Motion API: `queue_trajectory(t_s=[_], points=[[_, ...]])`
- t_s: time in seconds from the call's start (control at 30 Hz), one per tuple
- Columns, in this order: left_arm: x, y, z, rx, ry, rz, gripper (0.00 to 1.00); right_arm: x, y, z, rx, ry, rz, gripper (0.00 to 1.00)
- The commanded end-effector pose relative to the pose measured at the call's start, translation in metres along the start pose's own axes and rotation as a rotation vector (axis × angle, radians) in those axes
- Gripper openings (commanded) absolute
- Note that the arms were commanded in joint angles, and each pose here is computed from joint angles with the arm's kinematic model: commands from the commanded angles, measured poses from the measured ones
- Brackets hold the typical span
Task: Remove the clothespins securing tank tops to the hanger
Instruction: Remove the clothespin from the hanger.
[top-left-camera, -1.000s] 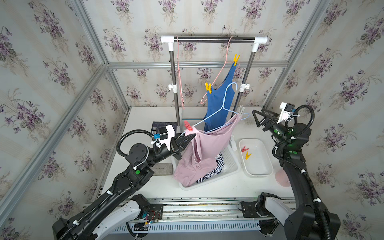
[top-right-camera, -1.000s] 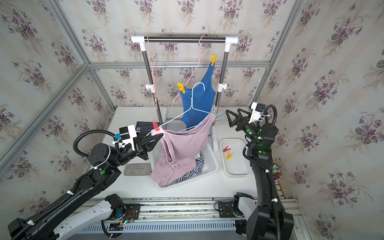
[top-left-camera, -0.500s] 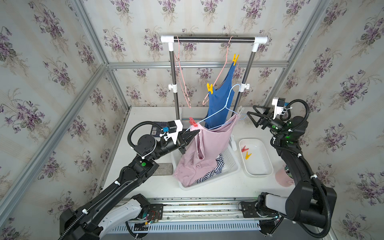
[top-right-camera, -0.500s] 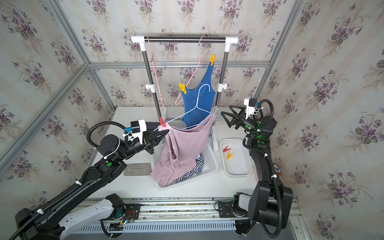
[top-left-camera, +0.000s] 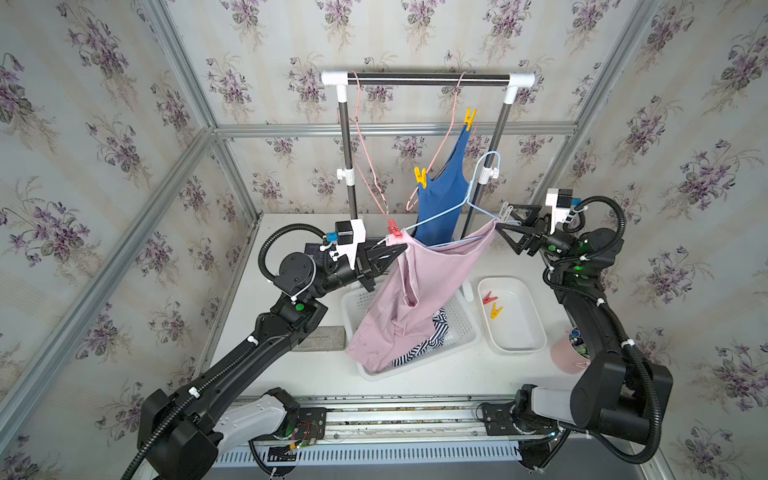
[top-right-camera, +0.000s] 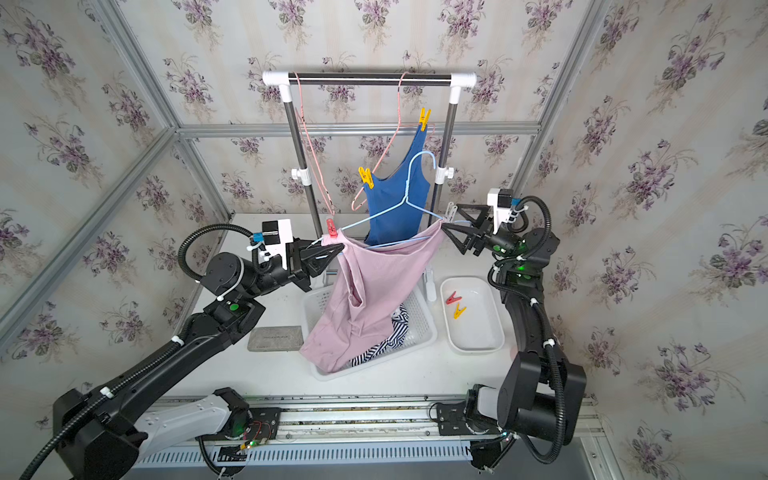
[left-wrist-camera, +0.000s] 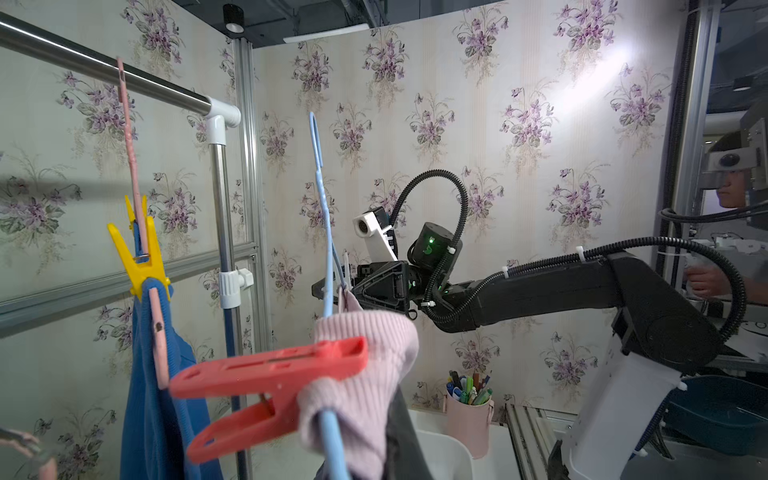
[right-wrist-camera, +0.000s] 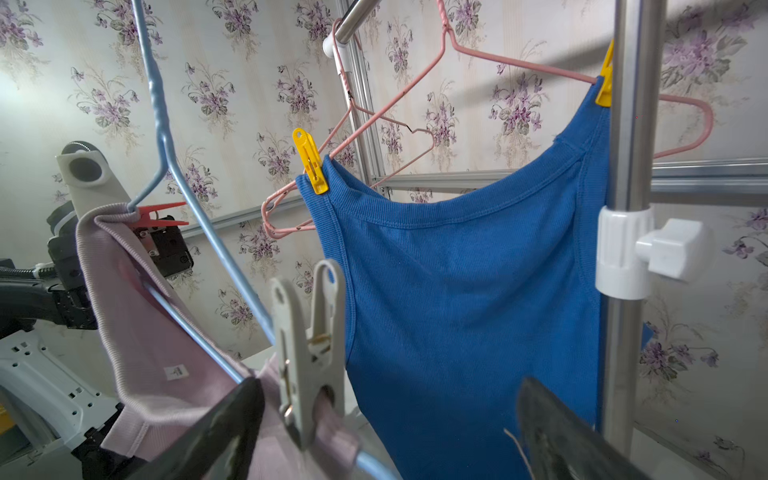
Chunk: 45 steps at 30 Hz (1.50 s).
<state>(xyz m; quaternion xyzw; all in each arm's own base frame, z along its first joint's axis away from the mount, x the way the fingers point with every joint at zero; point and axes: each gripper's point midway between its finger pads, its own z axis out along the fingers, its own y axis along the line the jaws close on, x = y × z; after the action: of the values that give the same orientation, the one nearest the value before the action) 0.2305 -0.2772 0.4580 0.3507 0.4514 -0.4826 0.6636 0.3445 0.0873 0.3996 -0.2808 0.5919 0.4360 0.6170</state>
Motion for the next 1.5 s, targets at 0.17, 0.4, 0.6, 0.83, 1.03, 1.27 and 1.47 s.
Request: queue_trajectory(t_s=[0.17,0.4,0.6,0.83,1.03,1.27,1.47], points=[[-0.012,-0.010,-0.003,0.042,-0.014,0.030,0.00,-0.006,0.018,0.000,-0.076,0.014,-0.046,0.95],[-0.002,-0.004,-0.011,0.011,0.032,0.015,0.00,-0.007,0.032,-0.002,-0.120,0.023,-0.054,0.92],[-0.001,-0.002,-0.016,0.009,0.037,0.002,0.00,-0.004,0.039,-0.002,-0.141,0.030,-0.044,0.88],[-0.001,-0.009,-0.029,-0.013,0.027,0.001,0.00,-0.003,0.044,0.011,-0.197,0.052,-0.009,0.88],[0.000,-0.012,-0.040,-0.045,0.036,0.008,0.00,-0.007,0.052,0.014,-0.241,0.048,-0.016,0.87],[-0.005,-0.014,-0.043,-0.041,0.032,0.012,0.00,-0.003,0.058,0.021,-0.265,0.053,-0.015,0.84],[-0.008,-0.016,-0.041,-0.024,0.028,0.008,0.00,-0.003,0.063,0.024,-0.280,0.051,-0.019,0.71]])
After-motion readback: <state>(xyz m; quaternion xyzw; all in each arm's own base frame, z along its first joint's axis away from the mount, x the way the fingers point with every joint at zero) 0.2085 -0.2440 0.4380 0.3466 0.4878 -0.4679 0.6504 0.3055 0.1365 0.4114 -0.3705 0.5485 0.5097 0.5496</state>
